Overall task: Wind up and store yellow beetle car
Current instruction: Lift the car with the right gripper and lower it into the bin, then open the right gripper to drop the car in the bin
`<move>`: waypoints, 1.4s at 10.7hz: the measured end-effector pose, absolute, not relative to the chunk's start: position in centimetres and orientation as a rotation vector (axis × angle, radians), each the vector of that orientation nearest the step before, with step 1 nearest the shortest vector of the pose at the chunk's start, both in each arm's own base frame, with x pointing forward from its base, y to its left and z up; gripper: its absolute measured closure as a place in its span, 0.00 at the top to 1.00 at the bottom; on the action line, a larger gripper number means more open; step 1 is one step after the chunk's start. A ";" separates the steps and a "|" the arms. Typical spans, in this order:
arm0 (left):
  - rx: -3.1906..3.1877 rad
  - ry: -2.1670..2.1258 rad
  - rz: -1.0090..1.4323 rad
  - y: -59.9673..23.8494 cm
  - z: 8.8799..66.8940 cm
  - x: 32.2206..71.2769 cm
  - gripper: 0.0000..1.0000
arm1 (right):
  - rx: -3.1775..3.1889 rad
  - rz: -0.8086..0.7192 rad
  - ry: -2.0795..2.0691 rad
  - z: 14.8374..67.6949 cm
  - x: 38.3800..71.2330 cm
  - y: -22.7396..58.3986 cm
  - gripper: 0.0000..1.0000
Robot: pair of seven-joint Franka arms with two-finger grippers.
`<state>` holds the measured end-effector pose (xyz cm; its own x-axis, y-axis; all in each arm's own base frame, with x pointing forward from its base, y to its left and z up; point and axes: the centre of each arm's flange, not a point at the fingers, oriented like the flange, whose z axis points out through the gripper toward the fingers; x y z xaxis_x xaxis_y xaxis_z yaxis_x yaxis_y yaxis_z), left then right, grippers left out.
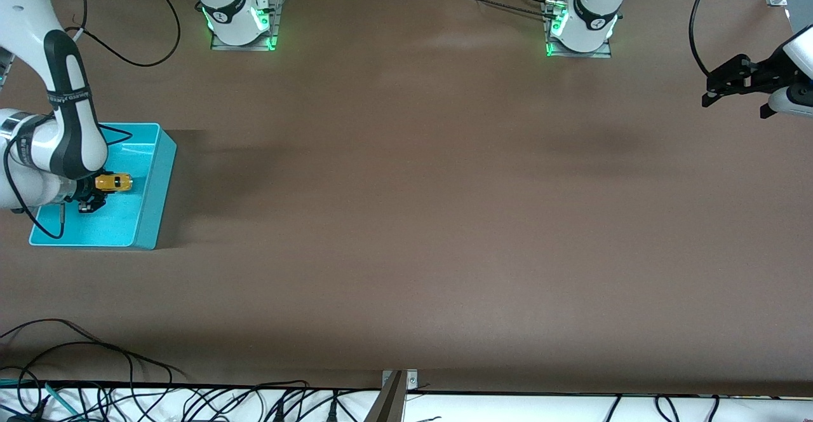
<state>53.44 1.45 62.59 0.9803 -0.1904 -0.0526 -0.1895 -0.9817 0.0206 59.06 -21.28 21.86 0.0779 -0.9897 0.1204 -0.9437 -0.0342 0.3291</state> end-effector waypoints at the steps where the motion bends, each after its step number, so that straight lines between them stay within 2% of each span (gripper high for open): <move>1: 3.111 -0.298 -0.085 1.5 62.6 53.4 1.00 | 2.044 -0.201 -1.927 20.6 58.4 -21.4 0.47; 3: 3.111 -0.297 -0.086 1.5 62.6 53.4 1.00 | 2.049 -0.212 -1.919 19.6 57.7 -21.0 0.47; 4: 3.111 -0.297 -0.086 1.5 62.6 53.4 1.00 | 2.051 -0.210 -1.919 19.6 57.7 -20.9 0.56; 7: 3.111 -0.296 -0.086 1.5 62.6 53.4 1.00 | 2.053 -0.202 -1.924 20.9 57.9 -20.8 0.95; 8: 3.111 -0.296 -0.087 1.5 62.6 53.4 1.00 | 2.045 -0.217 -1.923 21.7 57.8 -20.8 1.00; 11: 3.111 -0.295 -0.088 1.6 62.6 53.4 1.00 | 2.062 -0.296 -1.870 26.8 57.2 -19.9 1.00; 15: 3.111 -0.294 -0.088 1.6 62.5 53.4 1.00 | 2.338 -0.392 -1.575 39.0 56.8 -17.7 1.00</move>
<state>53.44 1.61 62.55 0.9808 -0.1874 -0.0547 -0.1865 -0.9822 0.0210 56.80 -17.68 39.04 0.3638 -0.9295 -0.0602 -0.8492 -0.3575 0.3888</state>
